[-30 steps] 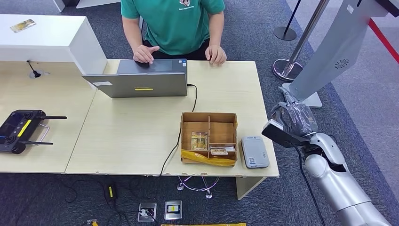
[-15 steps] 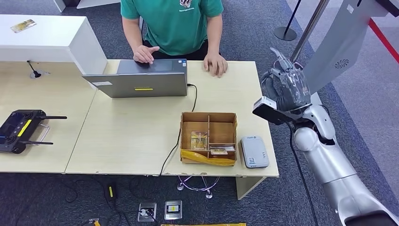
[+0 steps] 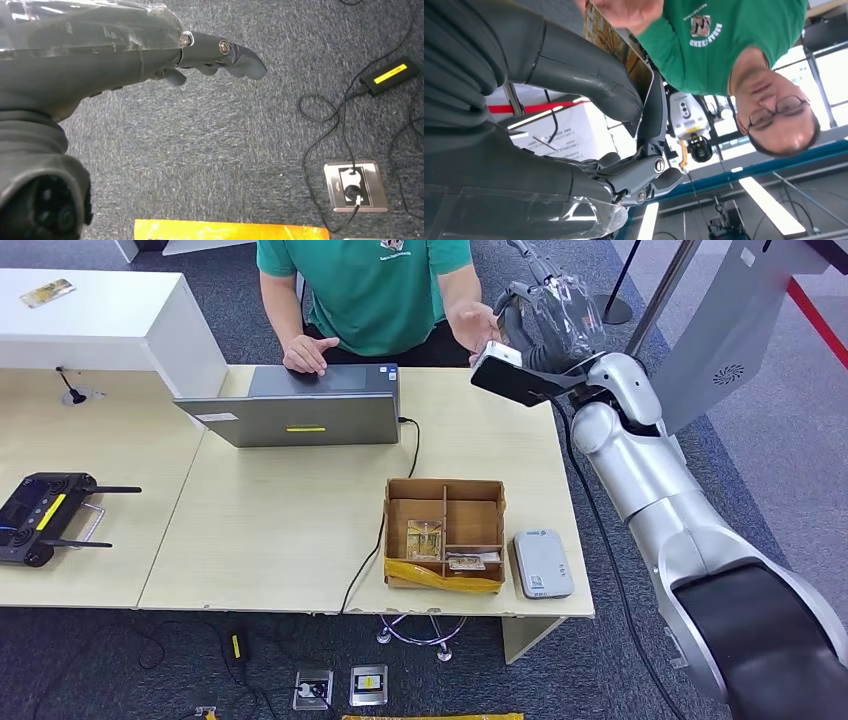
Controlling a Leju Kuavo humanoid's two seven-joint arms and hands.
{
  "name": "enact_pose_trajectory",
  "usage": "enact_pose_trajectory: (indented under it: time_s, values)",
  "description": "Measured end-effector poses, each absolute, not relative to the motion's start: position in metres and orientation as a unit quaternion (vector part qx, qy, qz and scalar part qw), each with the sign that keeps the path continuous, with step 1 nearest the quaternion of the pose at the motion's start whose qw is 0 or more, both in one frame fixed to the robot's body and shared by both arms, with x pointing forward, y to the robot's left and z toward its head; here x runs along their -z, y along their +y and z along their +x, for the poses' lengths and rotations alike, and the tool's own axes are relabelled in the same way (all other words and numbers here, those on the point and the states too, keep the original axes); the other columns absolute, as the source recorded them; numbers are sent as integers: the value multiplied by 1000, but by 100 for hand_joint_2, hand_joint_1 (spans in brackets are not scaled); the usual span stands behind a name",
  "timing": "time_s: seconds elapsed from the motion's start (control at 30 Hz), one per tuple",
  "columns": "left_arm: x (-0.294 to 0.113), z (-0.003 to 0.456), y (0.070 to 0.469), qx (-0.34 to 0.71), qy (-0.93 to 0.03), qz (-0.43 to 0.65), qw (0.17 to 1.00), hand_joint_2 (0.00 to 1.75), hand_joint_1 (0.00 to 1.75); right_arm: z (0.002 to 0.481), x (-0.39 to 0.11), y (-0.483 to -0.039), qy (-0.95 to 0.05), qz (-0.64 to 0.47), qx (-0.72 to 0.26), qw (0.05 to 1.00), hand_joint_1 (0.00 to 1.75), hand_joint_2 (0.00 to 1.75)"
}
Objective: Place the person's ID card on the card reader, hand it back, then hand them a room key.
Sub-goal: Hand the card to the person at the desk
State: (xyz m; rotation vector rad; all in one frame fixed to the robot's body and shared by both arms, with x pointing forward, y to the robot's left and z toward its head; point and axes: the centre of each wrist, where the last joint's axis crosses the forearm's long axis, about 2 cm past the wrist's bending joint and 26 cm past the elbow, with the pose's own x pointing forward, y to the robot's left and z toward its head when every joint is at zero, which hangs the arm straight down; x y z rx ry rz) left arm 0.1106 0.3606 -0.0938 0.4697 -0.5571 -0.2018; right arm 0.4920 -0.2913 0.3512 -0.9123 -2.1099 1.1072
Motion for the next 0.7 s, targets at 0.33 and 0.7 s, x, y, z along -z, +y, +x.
enact_pose_trajectory:
  time_s: [0.33,0.7]
  values:
    - [93,111,365,117,-263,227,931,0,0,501,-338,-283,-765,-336,-433,339,175,175]
    - [94,108,367,118,-260,228,931,0,0,505,-332,-279,-744,-331,-457,357,0,175]
